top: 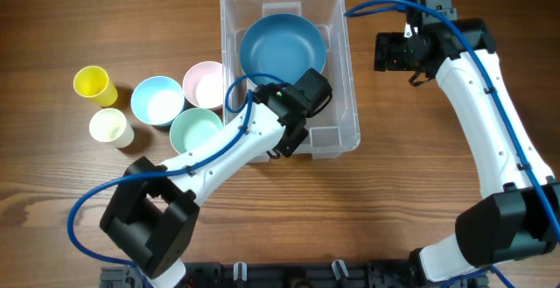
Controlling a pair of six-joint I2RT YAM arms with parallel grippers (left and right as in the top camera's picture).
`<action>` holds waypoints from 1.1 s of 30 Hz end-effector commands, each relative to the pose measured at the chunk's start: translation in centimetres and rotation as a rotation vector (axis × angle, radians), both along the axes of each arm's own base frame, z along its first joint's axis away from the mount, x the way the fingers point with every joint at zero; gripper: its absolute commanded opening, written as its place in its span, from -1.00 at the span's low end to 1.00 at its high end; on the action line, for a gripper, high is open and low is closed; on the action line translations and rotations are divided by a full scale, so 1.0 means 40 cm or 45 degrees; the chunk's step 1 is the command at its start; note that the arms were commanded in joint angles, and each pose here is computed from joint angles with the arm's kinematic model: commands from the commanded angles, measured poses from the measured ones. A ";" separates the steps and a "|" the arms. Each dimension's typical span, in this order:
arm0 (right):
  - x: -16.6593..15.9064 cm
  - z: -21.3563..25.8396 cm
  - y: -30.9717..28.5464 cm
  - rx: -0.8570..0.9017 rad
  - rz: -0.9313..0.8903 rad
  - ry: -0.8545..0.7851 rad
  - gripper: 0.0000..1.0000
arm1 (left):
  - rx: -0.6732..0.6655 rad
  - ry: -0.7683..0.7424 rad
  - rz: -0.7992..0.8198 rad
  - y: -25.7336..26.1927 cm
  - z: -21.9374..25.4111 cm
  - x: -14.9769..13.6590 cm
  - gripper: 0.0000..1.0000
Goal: Pack container
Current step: 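Lower the pink cup into the container's right side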
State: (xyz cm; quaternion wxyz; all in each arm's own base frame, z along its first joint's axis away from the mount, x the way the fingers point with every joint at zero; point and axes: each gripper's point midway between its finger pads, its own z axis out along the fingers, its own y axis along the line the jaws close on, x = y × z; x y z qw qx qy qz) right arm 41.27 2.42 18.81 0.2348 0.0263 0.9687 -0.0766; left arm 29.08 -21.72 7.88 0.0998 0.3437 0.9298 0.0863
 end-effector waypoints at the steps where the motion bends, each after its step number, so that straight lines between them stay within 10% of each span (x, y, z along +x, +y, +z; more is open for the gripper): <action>1: 0.000 0.026 -0.007 -0.017 -0.003 -0.036 1.00 | 0.031 0.002 0.069 0.015 0.013 0.006 -0.92; 7: 0.000 0.026 -0.007 -0.017 -0.002 -0.036 0.99 | 0.023 0.000 0.069 0.010 0.032 0.010 -0.85; 16: 0.000 0.026 -0.007 -0.017 -0.002 -0.036 0.99 | -0.014 -0.031 0.069 -0.007 0.036 0.026 0.23; 33: 0.000 0.025 -0.007 -0.017 -0.001 -0.036 1.00 | -0.208 -0.179 0.150 -0.076 0.043 0.109 0.01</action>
